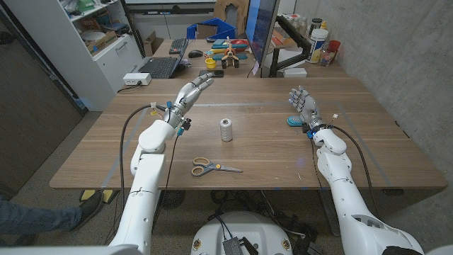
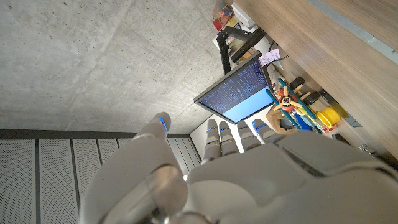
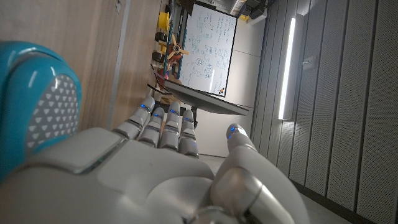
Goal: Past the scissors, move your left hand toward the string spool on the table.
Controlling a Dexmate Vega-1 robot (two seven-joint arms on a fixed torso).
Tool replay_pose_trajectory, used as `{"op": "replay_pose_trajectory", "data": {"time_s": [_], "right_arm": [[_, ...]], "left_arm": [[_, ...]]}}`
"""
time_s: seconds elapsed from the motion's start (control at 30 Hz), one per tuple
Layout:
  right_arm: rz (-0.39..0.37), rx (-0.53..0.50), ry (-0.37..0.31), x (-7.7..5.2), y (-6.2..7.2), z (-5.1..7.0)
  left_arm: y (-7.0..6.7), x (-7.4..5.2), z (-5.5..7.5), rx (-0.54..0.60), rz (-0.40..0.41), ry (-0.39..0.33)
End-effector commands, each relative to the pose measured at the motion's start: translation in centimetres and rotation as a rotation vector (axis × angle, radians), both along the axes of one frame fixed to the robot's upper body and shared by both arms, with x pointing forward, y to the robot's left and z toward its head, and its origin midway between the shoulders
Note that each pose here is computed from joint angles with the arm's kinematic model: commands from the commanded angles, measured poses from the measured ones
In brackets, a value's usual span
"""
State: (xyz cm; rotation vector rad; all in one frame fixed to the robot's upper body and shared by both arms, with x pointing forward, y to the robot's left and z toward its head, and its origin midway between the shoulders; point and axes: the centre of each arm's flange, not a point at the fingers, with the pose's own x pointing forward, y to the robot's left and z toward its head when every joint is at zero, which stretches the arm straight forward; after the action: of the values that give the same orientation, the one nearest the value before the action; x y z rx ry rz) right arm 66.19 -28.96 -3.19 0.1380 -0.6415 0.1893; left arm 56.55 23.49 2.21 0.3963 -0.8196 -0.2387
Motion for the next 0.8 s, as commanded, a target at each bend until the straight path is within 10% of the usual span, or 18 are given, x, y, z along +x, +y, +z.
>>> {"op": "replay_pose_trajectory", "data": {"time_s": [0.03, 0.8], "right_arm": [[-0.003, 0.007, -0.008, -0.1, -0.2, 0.3], [0.013, 0.029, -0.017, 0.6, 0.0, 0.6]], "left_arm": [[-0.7, -0.9, 0.1, 0.057, 0.024, -0.025], [-2.2, -2.3, -0.1, 0.18, 0.126, -0.081]]}}
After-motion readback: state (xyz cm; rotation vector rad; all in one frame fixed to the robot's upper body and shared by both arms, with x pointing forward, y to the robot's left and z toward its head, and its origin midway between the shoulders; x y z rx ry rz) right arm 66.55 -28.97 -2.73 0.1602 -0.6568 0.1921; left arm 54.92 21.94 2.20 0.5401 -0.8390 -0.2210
